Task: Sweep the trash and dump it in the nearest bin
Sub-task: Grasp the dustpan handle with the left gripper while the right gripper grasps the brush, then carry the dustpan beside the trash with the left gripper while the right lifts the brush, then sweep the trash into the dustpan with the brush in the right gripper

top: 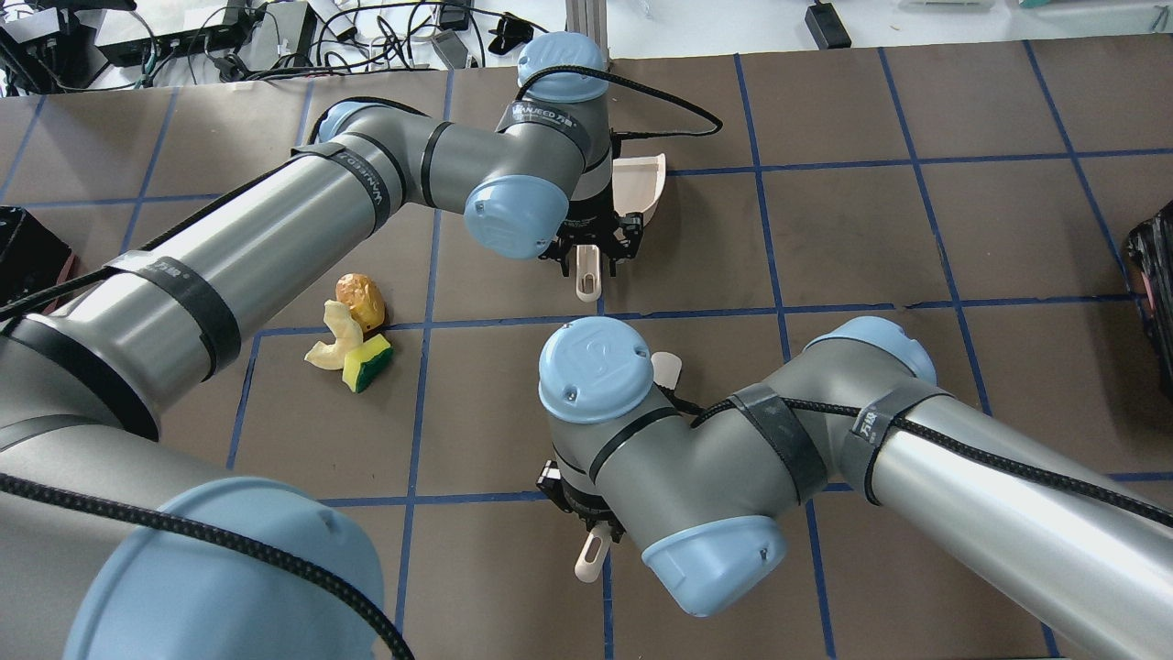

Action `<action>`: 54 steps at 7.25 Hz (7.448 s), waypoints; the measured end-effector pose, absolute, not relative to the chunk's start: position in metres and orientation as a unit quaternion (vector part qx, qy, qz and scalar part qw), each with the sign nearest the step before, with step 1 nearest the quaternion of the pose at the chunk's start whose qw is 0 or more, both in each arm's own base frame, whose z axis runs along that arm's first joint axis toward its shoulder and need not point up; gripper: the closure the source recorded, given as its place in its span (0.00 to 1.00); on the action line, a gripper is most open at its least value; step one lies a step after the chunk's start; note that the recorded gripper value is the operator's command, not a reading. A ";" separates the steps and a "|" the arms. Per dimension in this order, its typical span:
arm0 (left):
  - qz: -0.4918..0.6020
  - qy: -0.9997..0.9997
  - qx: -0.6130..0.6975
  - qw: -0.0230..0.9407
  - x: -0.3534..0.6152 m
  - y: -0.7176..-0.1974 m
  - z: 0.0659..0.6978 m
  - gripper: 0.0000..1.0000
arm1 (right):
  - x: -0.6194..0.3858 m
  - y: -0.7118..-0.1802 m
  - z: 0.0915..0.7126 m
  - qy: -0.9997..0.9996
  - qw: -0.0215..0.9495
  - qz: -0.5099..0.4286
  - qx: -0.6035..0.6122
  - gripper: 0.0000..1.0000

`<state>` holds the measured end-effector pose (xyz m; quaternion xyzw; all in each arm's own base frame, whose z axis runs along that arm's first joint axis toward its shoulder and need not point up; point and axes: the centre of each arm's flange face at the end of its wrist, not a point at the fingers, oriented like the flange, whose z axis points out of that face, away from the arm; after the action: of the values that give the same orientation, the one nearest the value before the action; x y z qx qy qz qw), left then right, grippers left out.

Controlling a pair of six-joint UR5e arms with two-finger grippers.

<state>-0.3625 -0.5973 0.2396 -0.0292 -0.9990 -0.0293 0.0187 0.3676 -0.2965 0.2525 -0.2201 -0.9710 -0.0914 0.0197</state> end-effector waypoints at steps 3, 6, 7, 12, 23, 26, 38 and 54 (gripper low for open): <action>-0.035 -0.998 -0.039 0.021 -0.362 -0.596 0.238 1.00 | 0.369 -0.298 0.255 -0.963 0.020 -0.088 -0.255 1.00; -0.031 -0.998 -0.059 0.021 -0.355 -0.596 0.254 1.00 | 0.370 -0.299 0.256 -0.963 0.016 -0.085 -0.257 1.00; -0.029 -0.996 -0.086 0.017 -0.346 -0.597 0.264 1.00 | 0.370 -0.299 0.256 -0.963 0.016 -0.085 -0.257 1.00; -0.041 -0.957 -0.285 -0.039 -0.192 -0.622 0.339 1.00 | 0.374 -0.302 0.260 -0.961 0.013 -0.081 -0.262 1.00; -0.072 -0.735 -0.674 -0.033 0.191 -0.569 0.364 1.00 | 0.552 -0.352 0.266 -0.943 -0.027 -0.092 -0.320 1.00; -0.099 -0.719 -0.680 -0.102 0.215 -0.531 0.311 1.00 | 0.573 -0.357 0.260 -0.944 -0.030 -0.095 -0.313 1.00; -0.114 -0.698 -0.697 -0.115 0.177 -0.503 0.281 1.00 | 0.673 -0.366 0.234 -0.981 -0.090 -0.109 -0.132 1.00; -0.108 -0.703 -0.695 -0.110 0.187 -0.514 0.254 1.00 | 0.633 -0.473 0.260 -0.957 -0.096 -0.097 -0.257 1.00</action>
<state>0.1866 -0.5139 0.2538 -0.6945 -0.7027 -0.1077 -0.1105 0.6328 -0.4730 0.2598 -0.2567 -0.9569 -0.0968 -0.0957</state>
